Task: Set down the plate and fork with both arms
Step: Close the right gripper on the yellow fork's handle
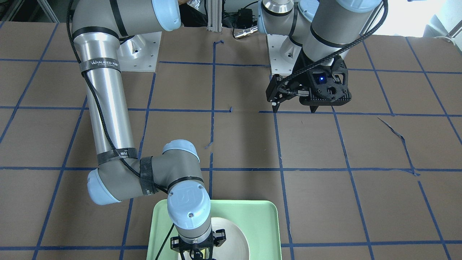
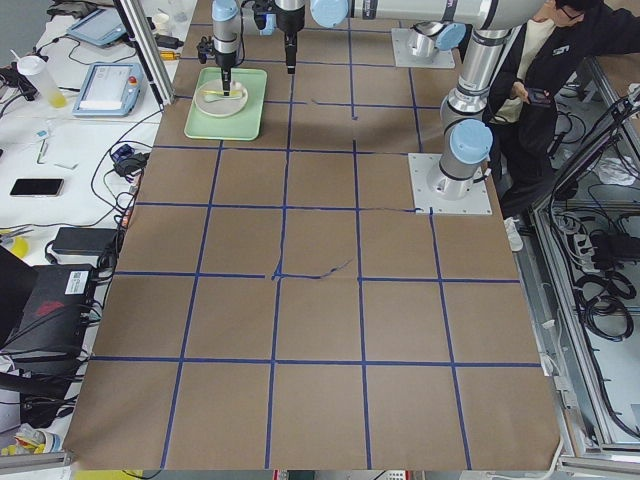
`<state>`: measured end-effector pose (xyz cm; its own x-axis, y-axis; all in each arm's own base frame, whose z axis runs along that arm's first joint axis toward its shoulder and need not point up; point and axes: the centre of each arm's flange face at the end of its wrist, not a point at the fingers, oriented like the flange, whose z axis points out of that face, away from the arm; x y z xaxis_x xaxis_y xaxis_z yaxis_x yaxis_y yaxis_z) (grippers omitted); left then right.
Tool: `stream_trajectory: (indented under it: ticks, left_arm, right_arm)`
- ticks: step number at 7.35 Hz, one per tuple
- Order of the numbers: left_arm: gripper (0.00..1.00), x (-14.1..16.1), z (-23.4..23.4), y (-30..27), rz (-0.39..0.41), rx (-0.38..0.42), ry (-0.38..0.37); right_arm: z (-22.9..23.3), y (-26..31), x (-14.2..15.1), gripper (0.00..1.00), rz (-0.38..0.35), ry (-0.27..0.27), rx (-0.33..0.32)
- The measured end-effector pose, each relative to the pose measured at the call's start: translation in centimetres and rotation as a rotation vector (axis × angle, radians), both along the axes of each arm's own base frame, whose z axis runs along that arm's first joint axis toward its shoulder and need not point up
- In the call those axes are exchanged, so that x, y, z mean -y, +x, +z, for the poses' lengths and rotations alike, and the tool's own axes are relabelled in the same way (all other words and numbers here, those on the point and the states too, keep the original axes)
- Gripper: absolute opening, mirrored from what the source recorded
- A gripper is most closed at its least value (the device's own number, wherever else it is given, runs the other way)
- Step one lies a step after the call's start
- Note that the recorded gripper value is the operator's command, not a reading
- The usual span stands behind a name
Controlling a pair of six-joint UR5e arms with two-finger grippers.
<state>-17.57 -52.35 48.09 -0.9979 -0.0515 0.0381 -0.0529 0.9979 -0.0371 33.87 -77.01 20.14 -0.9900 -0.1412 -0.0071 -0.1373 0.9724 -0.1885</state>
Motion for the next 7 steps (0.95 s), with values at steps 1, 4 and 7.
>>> stream_trajectory:
  ticks: [1,4,7]
  left_arm:
    - [1.00,0.02,0.02,0.00,0.000,0.000,-0.003]
    - [1.00,0.05,0.06,0.00,0.000,-0.001,-0.008]
    - [1.00,0.14,-0.08,0.12,0.002,-0.001,-0.006]
  right_arm:
    - [-0.14,-0.23,0.05,0.54,0.004,0.002,-0.003]
    - [-0.68,-0.88,0.13,0.52,0.002,0.012,-0.006]
    - [-0.66,-0.85,0.06,0.40,-0.008,0.017,0.008]
